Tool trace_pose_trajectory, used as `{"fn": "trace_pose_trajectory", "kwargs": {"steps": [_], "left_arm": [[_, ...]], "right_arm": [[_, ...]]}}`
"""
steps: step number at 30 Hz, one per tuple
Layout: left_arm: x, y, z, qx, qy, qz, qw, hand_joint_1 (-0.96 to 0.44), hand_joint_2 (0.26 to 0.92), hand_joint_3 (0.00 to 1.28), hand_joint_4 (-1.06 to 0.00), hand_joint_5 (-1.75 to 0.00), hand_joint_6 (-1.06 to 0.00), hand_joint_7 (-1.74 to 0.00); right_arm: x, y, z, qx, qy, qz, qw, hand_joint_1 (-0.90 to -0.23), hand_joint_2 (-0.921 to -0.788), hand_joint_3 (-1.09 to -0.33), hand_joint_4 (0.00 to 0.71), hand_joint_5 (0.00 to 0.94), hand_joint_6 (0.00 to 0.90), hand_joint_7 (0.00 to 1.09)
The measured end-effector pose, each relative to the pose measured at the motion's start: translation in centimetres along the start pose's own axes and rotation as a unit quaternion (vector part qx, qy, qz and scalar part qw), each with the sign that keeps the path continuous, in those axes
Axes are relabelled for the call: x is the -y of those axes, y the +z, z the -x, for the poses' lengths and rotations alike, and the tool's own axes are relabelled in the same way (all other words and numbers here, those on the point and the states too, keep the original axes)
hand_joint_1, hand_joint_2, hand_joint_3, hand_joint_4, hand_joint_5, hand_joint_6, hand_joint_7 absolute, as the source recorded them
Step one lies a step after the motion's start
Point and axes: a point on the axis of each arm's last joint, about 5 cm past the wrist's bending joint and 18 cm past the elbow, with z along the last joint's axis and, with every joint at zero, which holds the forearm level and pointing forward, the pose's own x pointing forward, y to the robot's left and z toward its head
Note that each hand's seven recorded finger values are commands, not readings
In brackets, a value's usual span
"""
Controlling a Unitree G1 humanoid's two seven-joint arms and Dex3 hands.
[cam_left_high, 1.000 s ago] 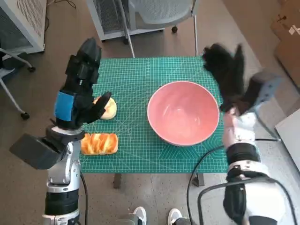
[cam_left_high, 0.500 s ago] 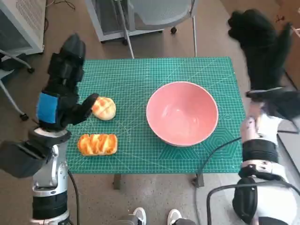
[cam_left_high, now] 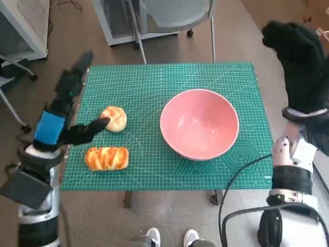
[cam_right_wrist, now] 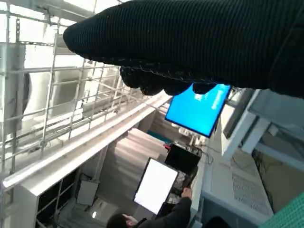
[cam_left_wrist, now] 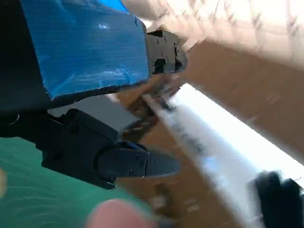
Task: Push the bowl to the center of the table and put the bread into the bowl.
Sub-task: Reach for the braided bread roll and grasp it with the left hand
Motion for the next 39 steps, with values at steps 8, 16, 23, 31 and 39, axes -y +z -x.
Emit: {"fn": "trace_pose_trajectory", "kwargs": {"steps": [8,16,23,31,39], "left_arm": [[-1.2,1.5,0.5,-0.123,-0.080,-0.086,0.985,-0.25,0.715,0.01,-0.08,0.00,-0.23,-0.09],[-1.3,3.0,0.6,-0.237,-0.147,-0.118,0.953,-0.07,0.688,0.00,-0.09,-0.01,-0.28,-0.04],[-0.1,3.5,0.6,-0.306,-0.204,-0.133,0.920,-0.06,0.692,0.00,-0.12,-0.01,-0.31,-0.03],[1.0,2.7,0.5,-0.349,-0.248,-0.128,0.895,-0.07,0.698,0.00,-0.12,0.00,-0.32,-0.02],[1.6,1.9,0.2,-0.368,-0.275,-0.139,0.877,-0.12,0.703,0.00,-0.12,0.00,-0.33,-0.01]], "right_arm": [[0.0,0.0,-0.04,0.001,-0.001,0.000,1.0000,-0.670,-0.921,-0.729,0.273,0.013,0.386,0.02],[-0.2,-0.1,-0.07,-0.004,0.000,-0.006,1.0000,-0.667,-0.921,-0.733,0.284,0.013,0.396,0.02],[-0.6,-0.5,-0.02,-0.011,-0.007,-0.032,0.9994,-0.663,-0.921,-0.738,0.287,0.011,0.399,0.02],[-1.0,-0.6,-0.05,-0.013,-0.001,-0.040,0.9991,-0.666,-0.921,-0.742,0.284,0.007,0.409,0.02],[-1.1,-0.7,0.24,-0.017,-0.001,-0.042,0.9990,-0.670,-0.921,-0.743,0.282,0.004,0.406,0.02]]}}
